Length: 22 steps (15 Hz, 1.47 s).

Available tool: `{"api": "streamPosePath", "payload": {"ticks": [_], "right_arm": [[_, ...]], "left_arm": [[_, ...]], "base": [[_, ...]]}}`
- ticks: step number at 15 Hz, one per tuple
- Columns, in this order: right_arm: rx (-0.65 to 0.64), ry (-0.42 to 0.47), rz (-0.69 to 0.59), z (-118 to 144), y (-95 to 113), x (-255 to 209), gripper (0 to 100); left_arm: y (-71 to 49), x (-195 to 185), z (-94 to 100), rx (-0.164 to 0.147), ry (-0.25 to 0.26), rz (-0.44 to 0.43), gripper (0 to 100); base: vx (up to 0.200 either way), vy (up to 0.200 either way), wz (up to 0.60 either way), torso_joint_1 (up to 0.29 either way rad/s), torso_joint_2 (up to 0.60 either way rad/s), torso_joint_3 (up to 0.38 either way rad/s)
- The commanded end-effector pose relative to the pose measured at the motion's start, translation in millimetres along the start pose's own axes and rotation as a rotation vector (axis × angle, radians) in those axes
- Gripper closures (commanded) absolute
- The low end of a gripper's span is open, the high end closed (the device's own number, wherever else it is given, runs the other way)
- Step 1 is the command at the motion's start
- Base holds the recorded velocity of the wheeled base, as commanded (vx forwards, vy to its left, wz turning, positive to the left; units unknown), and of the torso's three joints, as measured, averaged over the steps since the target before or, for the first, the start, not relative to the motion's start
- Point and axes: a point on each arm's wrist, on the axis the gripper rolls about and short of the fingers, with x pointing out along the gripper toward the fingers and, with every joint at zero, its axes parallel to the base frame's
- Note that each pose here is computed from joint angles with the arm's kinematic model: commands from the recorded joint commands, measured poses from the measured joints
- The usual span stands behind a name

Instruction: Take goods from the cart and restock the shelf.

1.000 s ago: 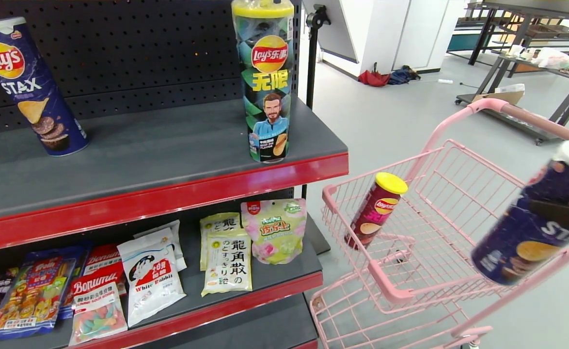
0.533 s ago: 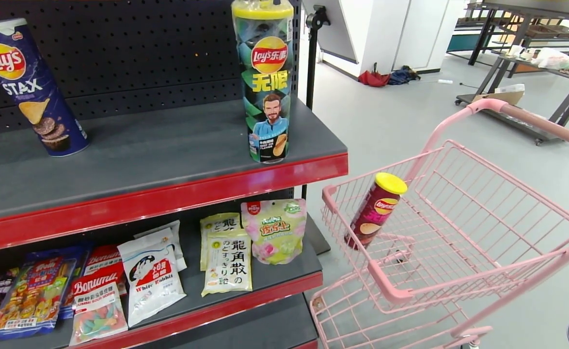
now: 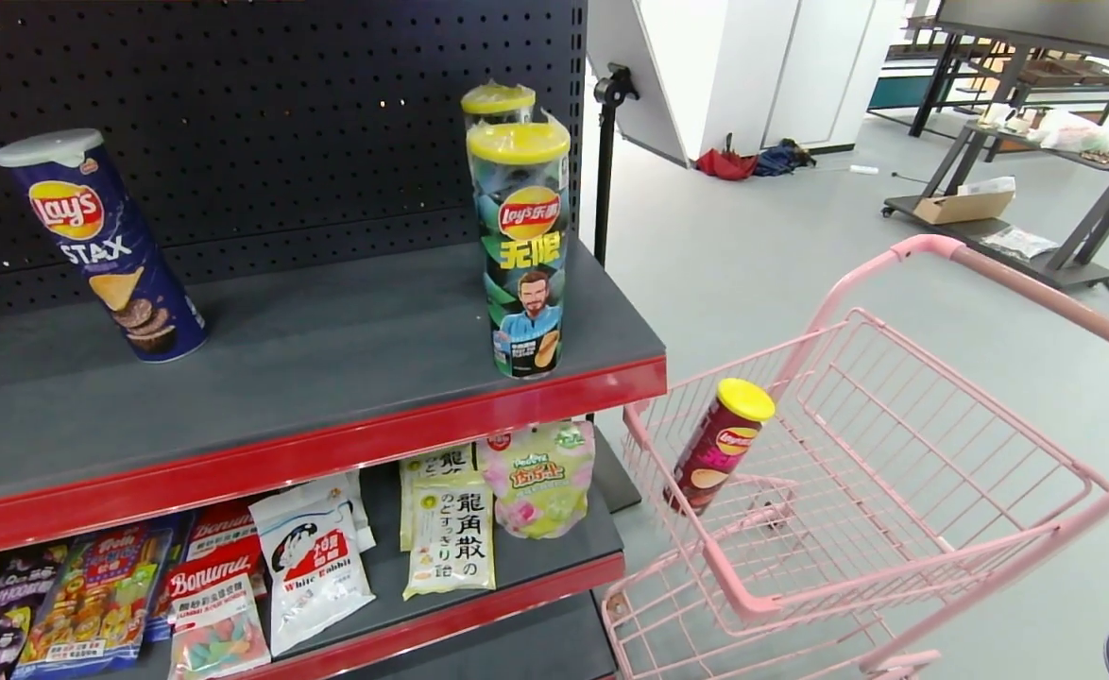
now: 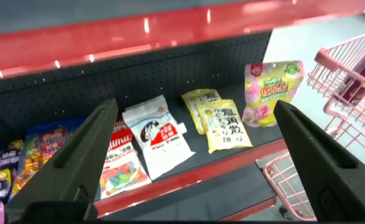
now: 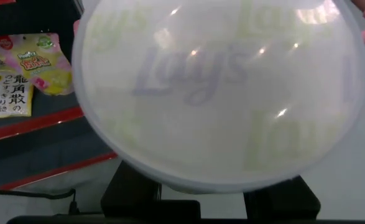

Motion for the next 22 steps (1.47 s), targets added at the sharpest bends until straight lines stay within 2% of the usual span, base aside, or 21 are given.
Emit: {"api": "streamPosePath", "payload": {"ticks": [1, 10, 11, 19, 22], "right_arm": [[-0.002, 0.015, 0.002, 1, 0, 3, 100], [-0.051, 0.056, 0.001, -1, 1, 11, 100], [-0.054, 0.058, -0.001, -4, 1, 11, 100], [-0.052, 0.021, -0.003, -6, 1, 14, 100], [-0.049, 0.002, -0.010, -15, 1, 8, 100]], "left_arm": [[0.0, 0, 0.3, 0.000, 0.000, 0.000, 0], [0.0, 0, 0.3, 0.000, 0.000, 0.000, 0], [0.0, 0, -0.2, 0.000, 0.003, 0.000, 0], [0.0, 0, -0.1, 0.000, 0.002, 0.000, 0], [0.0, 0, 0.3, -0.001, 0.000, 0.000, 0]], "base": [[0.000, 0.000, 0.00, 0.217, -0.59, -0.373], [0.000, 0.000, 0.00, 0.180, -0.46, -0.282], [0.000, 0.000, 0.00, 0.036, -0.09, -0.051], [0.000, 0.000, 0.60, 0.011, -0.01, -0.006], [0.000, 0.000, 0.00, 0.000, 0.00, 0.000]]}}
